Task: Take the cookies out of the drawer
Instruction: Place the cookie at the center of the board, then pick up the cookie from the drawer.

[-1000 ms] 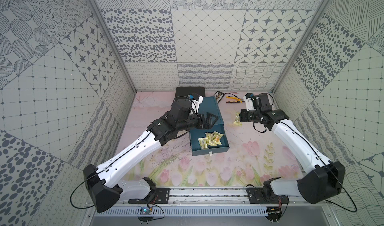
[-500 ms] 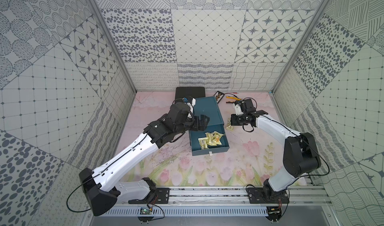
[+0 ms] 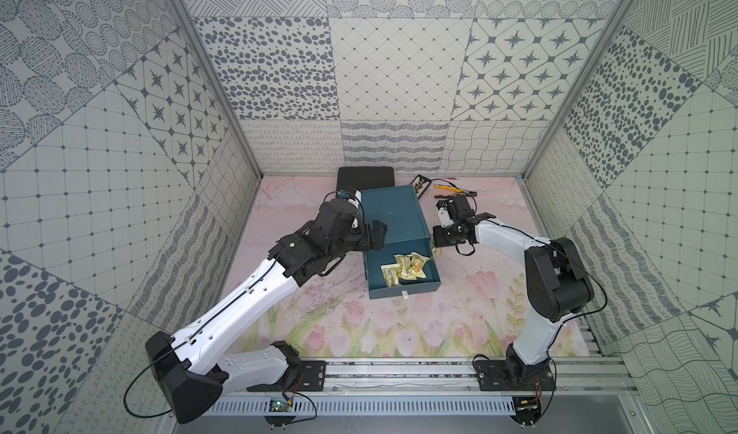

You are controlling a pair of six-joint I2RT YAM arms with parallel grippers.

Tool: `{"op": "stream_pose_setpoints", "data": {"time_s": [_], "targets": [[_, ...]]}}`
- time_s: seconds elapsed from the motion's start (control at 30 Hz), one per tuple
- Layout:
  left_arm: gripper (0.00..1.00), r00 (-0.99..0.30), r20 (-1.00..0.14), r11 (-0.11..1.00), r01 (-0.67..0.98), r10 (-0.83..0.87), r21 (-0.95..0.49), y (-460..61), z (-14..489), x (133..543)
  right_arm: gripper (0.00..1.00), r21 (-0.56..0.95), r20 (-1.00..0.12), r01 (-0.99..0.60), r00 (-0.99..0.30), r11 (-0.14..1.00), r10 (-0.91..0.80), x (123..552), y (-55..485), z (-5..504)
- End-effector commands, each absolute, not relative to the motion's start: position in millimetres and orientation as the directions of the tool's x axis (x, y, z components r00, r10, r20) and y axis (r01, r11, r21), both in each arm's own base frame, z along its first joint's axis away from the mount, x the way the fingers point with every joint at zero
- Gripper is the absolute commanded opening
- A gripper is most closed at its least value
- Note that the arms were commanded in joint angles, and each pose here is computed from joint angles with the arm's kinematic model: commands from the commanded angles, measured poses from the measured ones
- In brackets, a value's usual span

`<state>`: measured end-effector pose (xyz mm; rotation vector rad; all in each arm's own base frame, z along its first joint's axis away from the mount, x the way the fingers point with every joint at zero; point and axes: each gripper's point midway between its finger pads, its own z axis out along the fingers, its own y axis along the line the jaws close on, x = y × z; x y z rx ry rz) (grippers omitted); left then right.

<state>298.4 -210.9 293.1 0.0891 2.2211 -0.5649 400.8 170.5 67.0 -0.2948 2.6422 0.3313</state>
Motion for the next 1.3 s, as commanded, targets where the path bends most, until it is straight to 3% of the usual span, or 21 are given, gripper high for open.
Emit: {"op": "stream_pose_setpoints", "data": {"time_s": [0.0, 0.2, 0.33, 0.53, 0.87, 1.1, 1.27], "targets": [[0.99, -0.658, -0.741, 0.895, 0.242, -0.133, -0.375, -206.8, 291.6, 296.8, 0.02, 0.166, -0.514, -0.284, -0.842, 0.944, -0.163, 416.7, 177.1, 75.0], [0.99, -0.663, -0.732, 0.896, 0.217, -0.157, -0.389, -201.3, 291.4, 297.0, 0.23, 0.171, -0.53, -0.276, -0.835, 0.946, -0.148, 414.1, 175.4, 84.7], [0.99, -0.667, -0.724, 0.887, 0.212, -0.175, -0.41, -198.0, 293.9, 297.4, 0.43, 0.191, -0.555, -0.275, -0.822, 0.942, -0.127, 414.0, 177.6, 100.6], [0.99, -0.667, -0.719, 0.873, 0.216, -0.195, -0.437, -192.6, 296.5, 293.1, 0.58, 0.211, -0.634, -0.237, -0.771, 0.948, -0.052, 409.2, 170.4, 152.8], [0.99, -0.755, -0.646, 0.848, 0.267, -0.112, -0.459, -203.5, 270.8, 285.1, 0.64, 0.332, -0.726, -0.227, -0.682, 0.915, 0.094, 357.4, 157.7, 249.6], [0.99, -0.789, -0.598, 0.832, 0.235, -0.139, -0.503, -192.9, 248.3, 271.3, 0.65, 0.39, -0.728, -0.18, -0.661, 0.903, 0.183, 298.0, 139.3, 292.8], [0.99, -0.811, -0.563, 0.787, 0.239, -0.161, -0.569, -196.6, 238.0, 271.0, 0.65, 0.402, -0.692, -0.222, -0.708, 0.888, 0.137, 263.2, 164.7, 312.2]]}}
